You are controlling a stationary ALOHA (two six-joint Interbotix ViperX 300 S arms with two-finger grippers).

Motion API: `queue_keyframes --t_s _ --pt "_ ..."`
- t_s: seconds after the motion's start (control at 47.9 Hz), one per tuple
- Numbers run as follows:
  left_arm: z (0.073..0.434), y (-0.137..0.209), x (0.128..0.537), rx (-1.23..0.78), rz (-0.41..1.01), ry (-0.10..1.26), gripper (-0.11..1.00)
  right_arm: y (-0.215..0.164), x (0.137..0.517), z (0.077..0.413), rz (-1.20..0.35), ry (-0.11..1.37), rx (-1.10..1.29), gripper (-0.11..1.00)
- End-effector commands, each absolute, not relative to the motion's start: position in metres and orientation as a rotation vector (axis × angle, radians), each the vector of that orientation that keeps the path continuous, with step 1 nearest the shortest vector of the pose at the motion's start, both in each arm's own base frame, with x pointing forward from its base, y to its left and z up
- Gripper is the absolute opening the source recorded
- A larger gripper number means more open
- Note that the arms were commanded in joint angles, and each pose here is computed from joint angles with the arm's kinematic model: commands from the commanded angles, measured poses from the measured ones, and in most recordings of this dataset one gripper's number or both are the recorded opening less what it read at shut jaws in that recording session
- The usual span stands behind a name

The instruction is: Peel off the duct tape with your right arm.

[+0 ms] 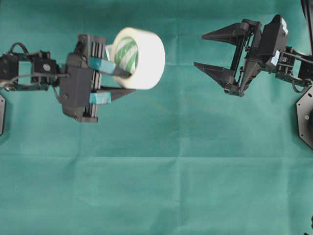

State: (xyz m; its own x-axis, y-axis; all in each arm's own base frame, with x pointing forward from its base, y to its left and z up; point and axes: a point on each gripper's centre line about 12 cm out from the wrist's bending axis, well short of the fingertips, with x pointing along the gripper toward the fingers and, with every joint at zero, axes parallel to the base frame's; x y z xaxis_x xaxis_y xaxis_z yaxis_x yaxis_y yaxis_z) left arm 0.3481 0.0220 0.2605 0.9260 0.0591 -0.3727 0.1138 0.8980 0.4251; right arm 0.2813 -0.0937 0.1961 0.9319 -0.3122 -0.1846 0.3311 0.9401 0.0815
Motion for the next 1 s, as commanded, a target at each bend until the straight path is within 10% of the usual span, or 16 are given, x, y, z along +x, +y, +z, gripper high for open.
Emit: queue_keyframes --t_s 0.0,0.982 --pt "0.275 0.014 0.357 0.457 -0.038 0.338 0.21 -0.094 0.283 0.204 -0.328 0.143 0.109 0.65" --pt "0.243 -0.01 0.39 0.416 -0.118 0.435 0.21 -0.088 0.282 0.201 -0.311 0.151 0.109 0.65"
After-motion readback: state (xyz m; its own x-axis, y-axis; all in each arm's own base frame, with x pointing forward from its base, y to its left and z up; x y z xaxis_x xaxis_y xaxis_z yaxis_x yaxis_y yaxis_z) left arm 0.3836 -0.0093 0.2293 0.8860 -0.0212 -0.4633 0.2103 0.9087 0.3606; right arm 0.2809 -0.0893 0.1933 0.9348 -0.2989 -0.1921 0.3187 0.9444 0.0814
